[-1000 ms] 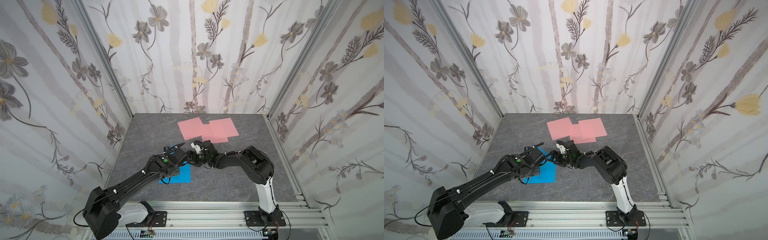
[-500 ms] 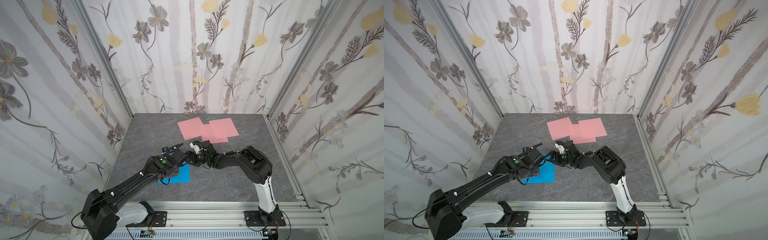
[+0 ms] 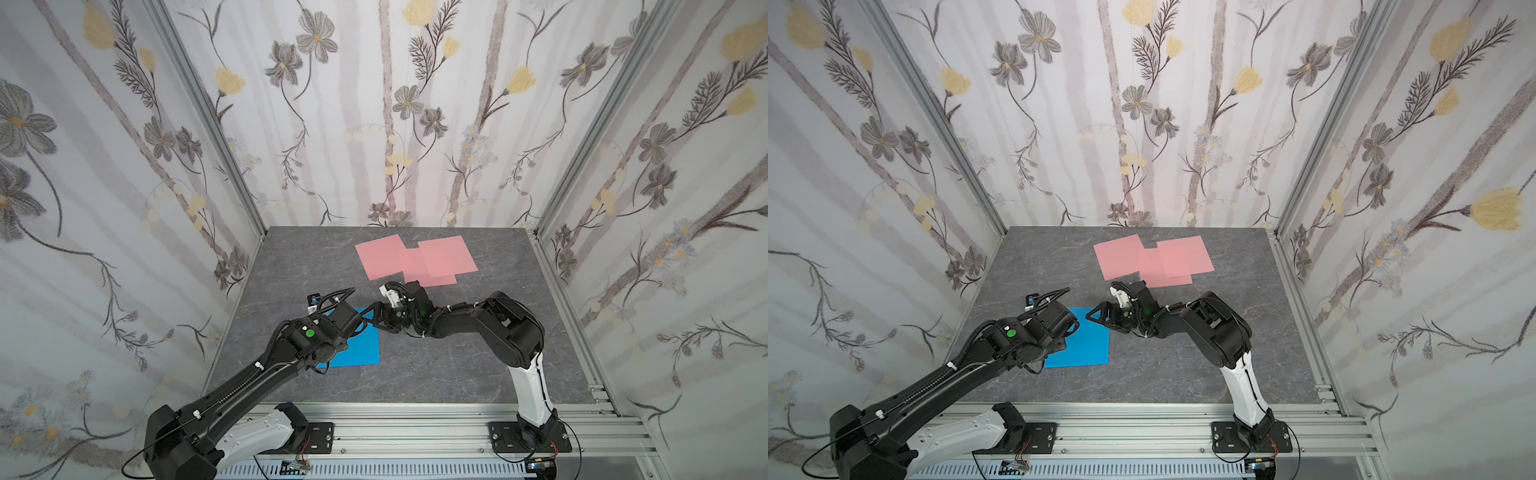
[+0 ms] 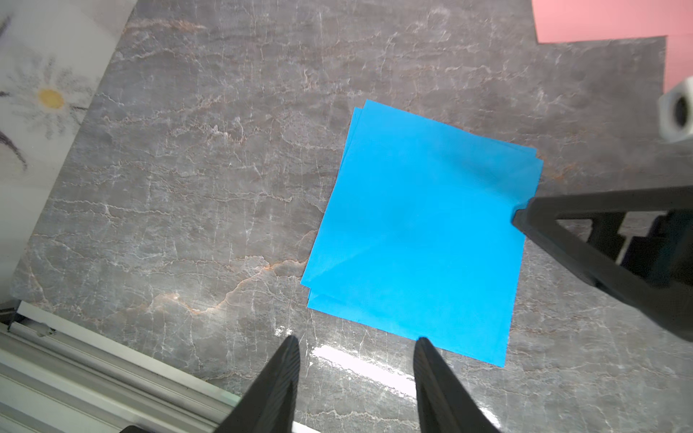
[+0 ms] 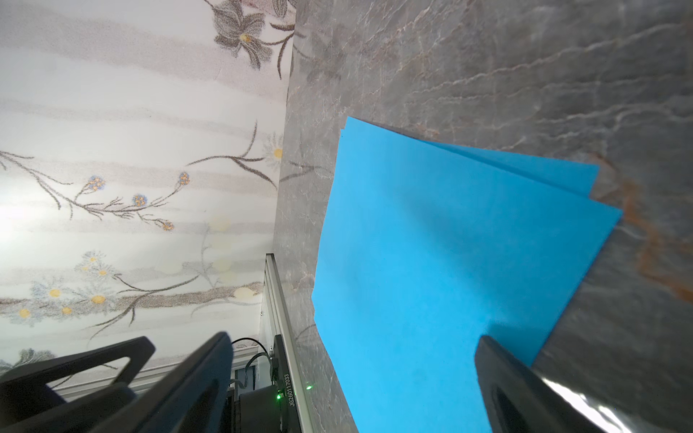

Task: Sort the scattered colored papers by color
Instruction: Place the colored paper.

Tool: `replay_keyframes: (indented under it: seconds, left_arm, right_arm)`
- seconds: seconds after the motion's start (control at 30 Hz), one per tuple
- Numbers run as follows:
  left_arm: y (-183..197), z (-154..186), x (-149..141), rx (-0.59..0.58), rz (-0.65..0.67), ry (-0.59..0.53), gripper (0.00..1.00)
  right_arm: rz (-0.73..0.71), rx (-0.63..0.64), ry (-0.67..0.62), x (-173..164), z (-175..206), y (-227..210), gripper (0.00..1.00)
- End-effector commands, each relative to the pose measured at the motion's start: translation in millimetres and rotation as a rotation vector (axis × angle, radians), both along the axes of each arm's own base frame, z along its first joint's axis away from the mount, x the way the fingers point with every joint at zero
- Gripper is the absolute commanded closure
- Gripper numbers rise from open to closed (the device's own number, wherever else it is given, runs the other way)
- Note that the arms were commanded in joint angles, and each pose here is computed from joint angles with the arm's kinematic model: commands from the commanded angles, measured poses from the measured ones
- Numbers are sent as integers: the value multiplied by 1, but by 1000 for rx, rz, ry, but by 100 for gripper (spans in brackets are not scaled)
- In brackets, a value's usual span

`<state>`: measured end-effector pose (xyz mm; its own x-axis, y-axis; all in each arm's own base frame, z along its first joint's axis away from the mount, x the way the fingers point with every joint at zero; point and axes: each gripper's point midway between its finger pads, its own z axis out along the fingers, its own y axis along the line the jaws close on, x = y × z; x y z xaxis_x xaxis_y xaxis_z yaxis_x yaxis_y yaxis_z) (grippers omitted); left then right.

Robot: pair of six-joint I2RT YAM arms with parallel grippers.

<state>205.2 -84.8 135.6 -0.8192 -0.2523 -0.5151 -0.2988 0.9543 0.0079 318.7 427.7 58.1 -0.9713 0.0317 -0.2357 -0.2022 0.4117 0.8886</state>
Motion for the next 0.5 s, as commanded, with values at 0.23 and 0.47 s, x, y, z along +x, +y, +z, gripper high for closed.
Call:
replay_keyframes:
  seconds: [0.23,0.47]
  left_arm:
    - [-25,-15,13,-120,23,-25,50]
    - [-32,-13,20,-119,1,-25,49]
  right_arm:
    - [-93,-79,38,10,-21,-7,0]
    - [-93,-66,32,9,-9,-7,0]
